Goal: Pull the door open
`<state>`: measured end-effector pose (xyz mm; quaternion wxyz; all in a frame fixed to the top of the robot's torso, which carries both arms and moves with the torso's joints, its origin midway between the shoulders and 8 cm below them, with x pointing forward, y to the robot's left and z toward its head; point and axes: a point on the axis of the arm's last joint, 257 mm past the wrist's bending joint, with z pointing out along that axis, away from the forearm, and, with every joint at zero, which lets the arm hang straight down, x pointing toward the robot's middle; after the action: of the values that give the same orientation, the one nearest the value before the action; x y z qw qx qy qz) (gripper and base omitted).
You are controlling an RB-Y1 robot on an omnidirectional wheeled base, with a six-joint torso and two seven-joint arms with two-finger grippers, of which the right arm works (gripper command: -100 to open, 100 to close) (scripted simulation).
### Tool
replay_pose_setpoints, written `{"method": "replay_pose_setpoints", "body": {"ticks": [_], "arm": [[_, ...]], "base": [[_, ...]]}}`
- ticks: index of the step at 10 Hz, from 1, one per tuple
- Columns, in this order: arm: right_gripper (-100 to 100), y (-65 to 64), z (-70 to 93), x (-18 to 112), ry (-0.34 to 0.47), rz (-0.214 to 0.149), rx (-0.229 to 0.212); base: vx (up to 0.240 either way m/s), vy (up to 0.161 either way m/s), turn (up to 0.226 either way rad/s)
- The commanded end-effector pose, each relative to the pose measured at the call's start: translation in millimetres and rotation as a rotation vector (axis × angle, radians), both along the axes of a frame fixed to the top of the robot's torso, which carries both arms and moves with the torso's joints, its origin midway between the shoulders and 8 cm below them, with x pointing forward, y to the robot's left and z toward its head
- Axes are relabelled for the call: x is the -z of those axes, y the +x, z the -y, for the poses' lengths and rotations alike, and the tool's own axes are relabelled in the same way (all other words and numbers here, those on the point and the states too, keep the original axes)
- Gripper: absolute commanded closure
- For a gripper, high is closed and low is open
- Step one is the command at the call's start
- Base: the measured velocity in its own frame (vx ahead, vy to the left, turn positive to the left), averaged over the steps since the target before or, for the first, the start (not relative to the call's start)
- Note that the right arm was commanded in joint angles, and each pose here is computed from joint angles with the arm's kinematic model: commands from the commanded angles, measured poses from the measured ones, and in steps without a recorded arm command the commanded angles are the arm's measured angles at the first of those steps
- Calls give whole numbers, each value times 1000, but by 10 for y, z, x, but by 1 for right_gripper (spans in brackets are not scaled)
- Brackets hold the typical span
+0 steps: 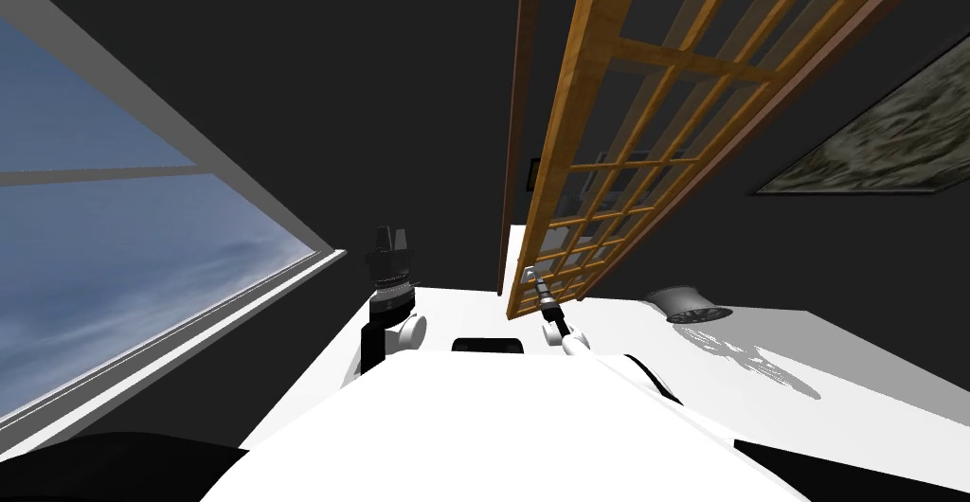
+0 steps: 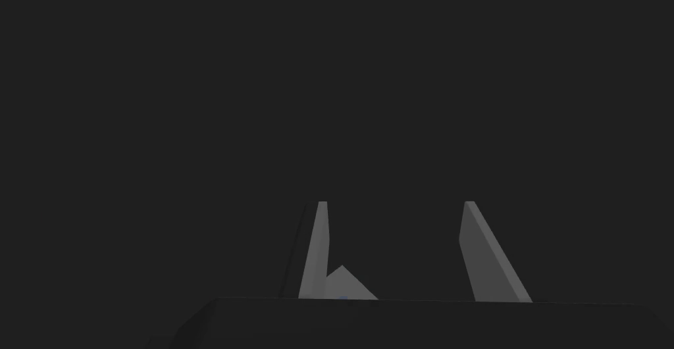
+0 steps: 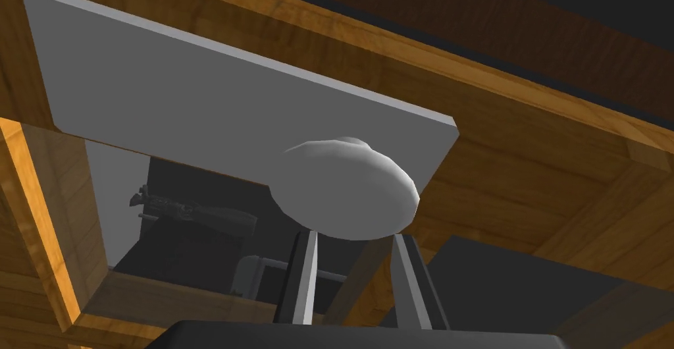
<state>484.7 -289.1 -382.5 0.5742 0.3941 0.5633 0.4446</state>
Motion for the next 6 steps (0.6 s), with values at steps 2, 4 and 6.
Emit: {"method": "replay_pose_setpoints", "body": {"ticks": [2, 4, 6], "arm": [[100, -39, -136, 71, 88, -21, -15], [100, 64, -173, -111, 92, 24, -25], [100, -61, -45, 79, 167, -25, 4]], "base": [[-44, -36, 106], [-29, -12, 19], [-42, -29, 185]]}}
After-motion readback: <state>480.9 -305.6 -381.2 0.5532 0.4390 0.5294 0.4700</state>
